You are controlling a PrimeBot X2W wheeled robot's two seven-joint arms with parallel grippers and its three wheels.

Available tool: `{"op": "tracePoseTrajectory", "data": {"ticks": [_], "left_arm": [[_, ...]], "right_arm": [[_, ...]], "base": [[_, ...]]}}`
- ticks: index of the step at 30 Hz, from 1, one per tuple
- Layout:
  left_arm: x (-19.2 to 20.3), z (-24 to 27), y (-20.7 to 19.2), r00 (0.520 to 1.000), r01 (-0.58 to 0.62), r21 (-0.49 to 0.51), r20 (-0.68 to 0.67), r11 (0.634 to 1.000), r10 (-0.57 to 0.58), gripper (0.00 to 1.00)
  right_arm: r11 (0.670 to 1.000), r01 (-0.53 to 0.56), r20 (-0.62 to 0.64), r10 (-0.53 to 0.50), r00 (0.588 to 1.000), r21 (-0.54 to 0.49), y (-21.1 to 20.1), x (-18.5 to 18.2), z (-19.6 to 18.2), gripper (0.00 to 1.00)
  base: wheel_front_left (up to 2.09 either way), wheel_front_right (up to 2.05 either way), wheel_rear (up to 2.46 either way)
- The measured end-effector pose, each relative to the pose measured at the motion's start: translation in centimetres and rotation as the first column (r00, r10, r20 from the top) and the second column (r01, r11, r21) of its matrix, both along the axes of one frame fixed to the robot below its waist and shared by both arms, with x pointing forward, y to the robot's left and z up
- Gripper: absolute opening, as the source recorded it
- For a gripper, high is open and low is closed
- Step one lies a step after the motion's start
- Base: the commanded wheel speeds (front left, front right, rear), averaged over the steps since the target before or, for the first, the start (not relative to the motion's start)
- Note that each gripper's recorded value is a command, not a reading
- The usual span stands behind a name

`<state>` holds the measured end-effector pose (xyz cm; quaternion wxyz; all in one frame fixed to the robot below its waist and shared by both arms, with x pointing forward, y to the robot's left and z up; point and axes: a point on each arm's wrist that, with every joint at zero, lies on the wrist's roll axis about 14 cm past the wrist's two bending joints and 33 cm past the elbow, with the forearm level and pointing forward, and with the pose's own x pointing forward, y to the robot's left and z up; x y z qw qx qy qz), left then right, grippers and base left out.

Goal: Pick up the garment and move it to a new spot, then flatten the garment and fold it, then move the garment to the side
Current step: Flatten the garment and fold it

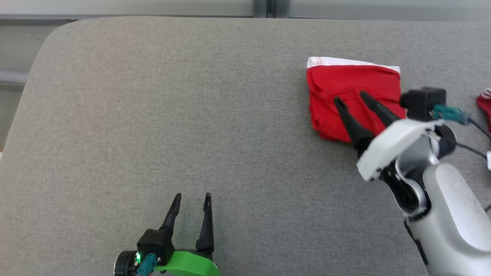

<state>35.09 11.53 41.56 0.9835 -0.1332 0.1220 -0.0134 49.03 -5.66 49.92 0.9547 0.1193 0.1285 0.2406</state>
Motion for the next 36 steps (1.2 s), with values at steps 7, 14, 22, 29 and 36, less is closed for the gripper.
{"op": "tracePoseTrajectory", "data": {"ticks": [7, 14, 22, 29, 36], "left_arm": [[-1.0, 1.6, 1.0, 0.998, -0.008, 0.009, 0.057, 1.000, 0.008, 1.00], [-2.4, 3.4, 2.4, 0.992, -0.031, 0.024, 0.123, 0.999, 0.028, 1.00], [-3.3, 4.9, 3.0, 0.984, -0.021, 0.029, 0.178, 0.999, 0.015, 1.00], [-3.2, 4.9, 2.9, 0.984, -0.013, 0.032, 0.179, 0.999, 0.007, 1.00], [1.0, 7.0, 0.9, 0.968, 0.039, 0.015, 0.249, 0.999, -0.042, 1.00]], "right_arm": [[0.963, 0.235, 0.227, -0.203, 0.953, -0.128, -10.9, -5.6, 0.0, 1.00], [0.874, 0.451, 0.263, -0.399, 0.878, -0.180, -19.0, -11.8, -2.2, 1.00], [0.825, 0.546, 0.300, -0.489, 0.819, -0.147, -20.6, -15.6, -1.1, 1.00], [0.846, 0.519, 0.313, -0.462, 0.830, -0.127, -19.3, -14.5, -0.5, 1.00], [0.898, 0.410, 0.418, -0.315, 0.852, -0.159, -16.8, -5.7, 3.1, 0.00]], "base": [[0.00, 0.00, 0.00], [0.00, 0.00, 0.00], [0.00, 0.00, 0.00], [0.00, 0.00, 0.00], [0.00, 0.00, 0.00]]}}
